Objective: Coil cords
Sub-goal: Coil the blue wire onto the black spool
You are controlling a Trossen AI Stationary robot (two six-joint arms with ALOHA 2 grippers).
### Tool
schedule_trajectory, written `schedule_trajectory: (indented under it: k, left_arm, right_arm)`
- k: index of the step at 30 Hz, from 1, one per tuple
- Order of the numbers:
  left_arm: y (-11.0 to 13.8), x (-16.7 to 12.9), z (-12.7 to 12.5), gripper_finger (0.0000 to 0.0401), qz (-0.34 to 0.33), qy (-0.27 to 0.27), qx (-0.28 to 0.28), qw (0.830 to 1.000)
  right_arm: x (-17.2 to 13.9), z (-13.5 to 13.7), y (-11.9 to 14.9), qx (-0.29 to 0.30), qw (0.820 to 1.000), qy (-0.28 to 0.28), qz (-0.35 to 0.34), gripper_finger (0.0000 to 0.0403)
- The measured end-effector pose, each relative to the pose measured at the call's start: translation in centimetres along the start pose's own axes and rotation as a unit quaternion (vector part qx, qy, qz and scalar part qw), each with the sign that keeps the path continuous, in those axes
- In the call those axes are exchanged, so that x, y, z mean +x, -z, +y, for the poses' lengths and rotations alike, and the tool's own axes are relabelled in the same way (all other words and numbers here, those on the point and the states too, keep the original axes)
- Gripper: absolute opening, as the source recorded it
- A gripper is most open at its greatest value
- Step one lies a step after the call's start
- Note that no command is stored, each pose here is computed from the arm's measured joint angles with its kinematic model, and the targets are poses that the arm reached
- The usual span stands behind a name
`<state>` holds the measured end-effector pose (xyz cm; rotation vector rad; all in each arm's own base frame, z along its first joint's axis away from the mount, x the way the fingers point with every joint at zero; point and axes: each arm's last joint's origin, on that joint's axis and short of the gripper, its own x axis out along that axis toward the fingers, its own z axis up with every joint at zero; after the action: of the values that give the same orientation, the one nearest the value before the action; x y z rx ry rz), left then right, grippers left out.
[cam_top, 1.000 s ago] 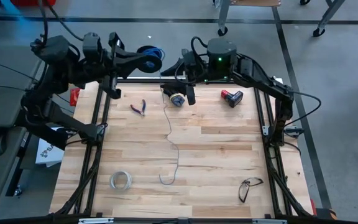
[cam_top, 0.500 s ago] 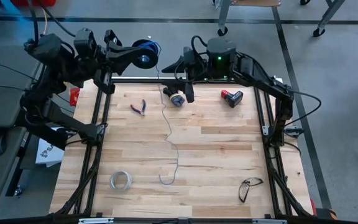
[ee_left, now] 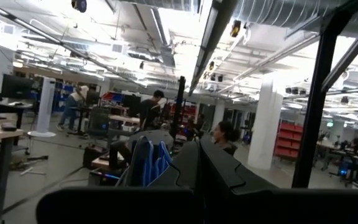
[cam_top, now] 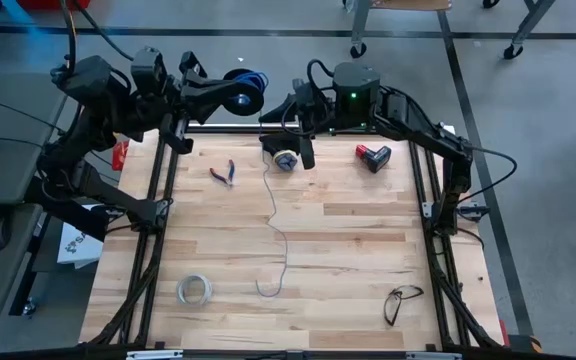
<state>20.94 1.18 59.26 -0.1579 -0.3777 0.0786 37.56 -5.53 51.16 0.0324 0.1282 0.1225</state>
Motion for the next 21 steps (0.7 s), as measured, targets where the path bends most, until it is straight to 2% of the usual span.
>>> schedule_trajectory:
  k: [3, 9, 14, 21]
  left_arm:
    - [-0.1, 0.0, 0.0, 0.0, -0.002, 0.0, -0.009, 1.0]
    - [-0.2, -0.2, 0.0, 0.0, -0.003, -0.005, -0.008, 1.0]
    - [-0.2, -0.2, 0.0, 0.0, -0.006, -0.004, -0.015, 1.0]
    - [0.3, 0.6, 0.0, 0.0, -0.009, -0.003, -0.03, 1.0]
  right_arm:
    - [0.0, -0.1, 0.0, -0.001, 1.0, 0.006, 0.0, 0.0211]
    - [-1.0, 0.1, -0.2, 0.014, 1.0, -0.023, 0.011, 0.0211]
    - [-2.1, 0.1, -0.5, -0.018, 0.999, 0.043, 0.022, 0.0211]
    - [-2.1, 0.2, -0.9, -0.019, 0.999, 0.039, 0.001, 0.0211]
